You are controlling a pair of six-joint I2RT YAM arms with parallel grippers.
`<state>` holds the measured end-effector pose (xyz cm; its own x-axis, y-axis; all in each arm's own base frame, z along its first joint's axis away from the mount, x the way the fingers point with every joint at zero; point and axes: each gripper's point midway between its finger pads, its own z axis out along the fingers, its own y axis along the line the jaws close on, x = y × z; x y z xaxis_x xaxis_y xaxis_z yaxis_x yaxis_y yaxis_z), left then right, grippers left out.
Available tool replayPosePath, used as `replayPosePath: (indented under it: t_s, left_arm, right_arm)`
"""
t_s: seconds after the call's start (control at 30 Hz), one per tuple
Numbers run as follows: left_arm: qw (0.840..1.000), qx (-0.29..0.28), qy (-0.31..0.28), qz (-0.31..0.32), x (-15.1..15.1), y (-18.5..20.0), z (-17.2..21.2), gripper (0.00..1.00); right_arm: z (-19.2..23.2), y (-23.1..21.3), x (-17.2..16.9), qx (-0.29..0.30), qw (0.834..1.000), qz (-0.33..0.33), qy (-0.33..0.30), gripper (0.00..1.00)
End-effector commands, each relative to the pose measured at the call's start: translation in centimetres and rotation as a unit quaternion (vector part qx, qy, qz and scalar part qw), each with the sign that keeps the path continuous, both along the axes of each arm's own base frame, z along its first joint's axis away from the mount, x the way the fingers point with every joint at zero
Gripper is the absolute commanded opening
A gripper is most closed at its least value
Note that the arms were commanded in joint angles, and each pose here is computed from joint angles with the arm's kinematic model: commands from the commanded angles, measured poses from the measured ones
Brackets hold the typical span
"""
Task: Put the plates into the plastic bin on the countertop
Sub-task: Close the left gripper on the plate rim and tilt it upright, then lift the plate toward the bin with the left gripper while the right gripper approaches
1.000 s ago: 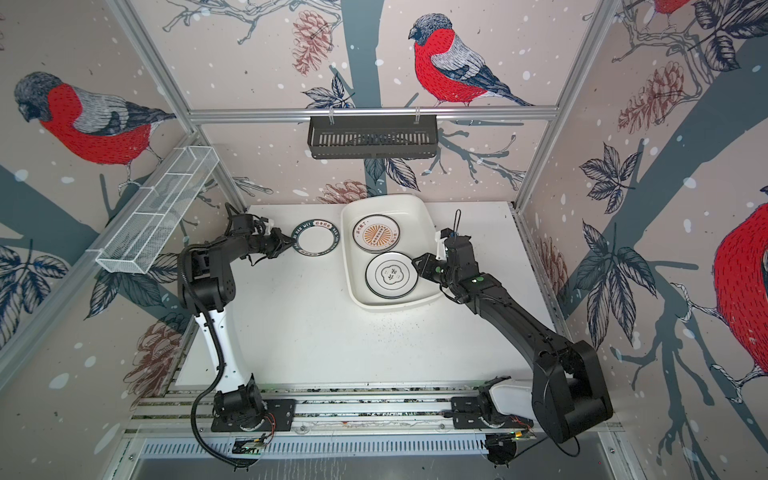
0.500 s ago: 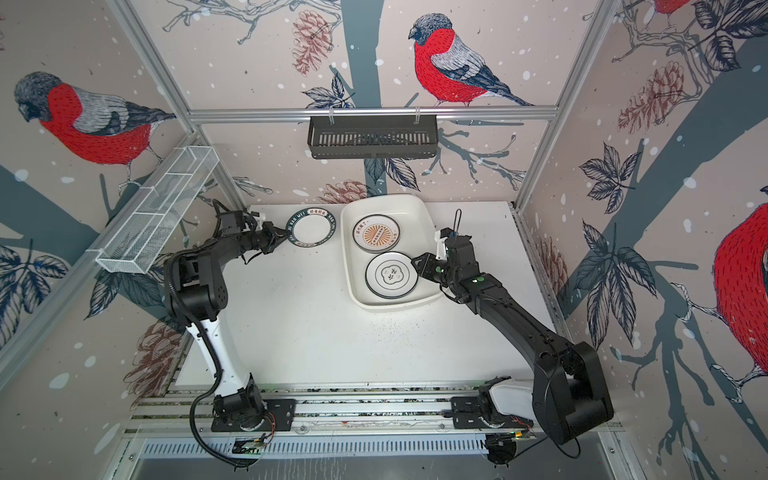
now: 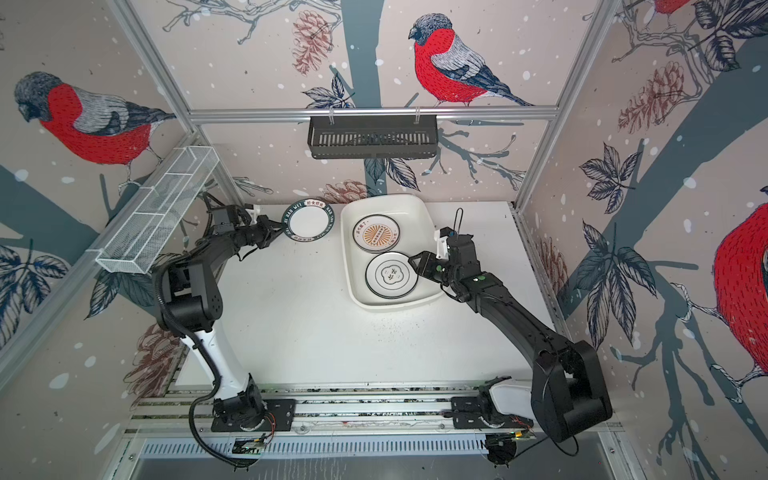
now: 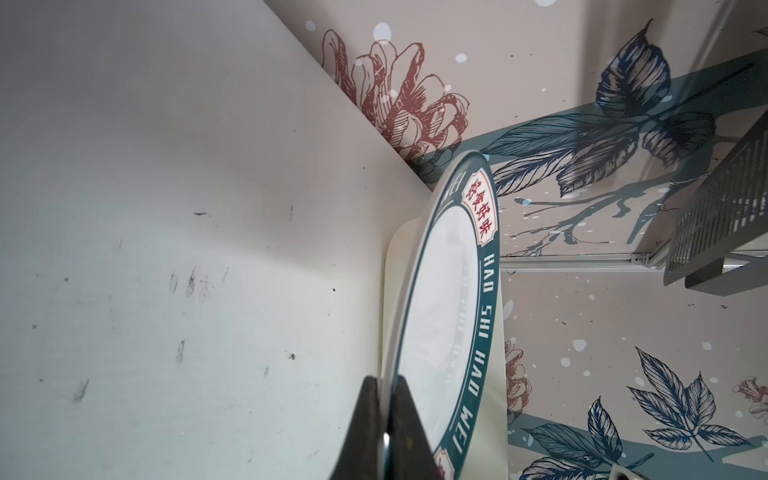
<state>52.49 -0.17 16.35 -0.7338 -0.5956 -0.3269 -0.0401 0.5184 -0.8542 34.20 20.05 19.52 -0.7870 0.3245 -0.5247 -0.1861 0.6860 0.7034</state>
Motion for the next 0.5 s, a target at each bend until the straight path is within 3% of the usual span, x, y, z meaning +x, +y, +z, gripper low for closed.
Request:
replayPosePath:
  t_s: [0.0,0.47]
  left_arm:
    - [0.999,-0.005,-0.034,-0.004,-0.2,-0.1,2.3,0.0]
    - [0.996,0.011,-0.059,-0.058,-2.5,-4.0,5.3,0.0]
  right_arm:
    - [1.7,0.3,0.5,0.016,1.0,0.006,-0.026,0.46]
    - [3.2,1.9,1.5,0.023,0.998,0.048,-0.031,0.43]
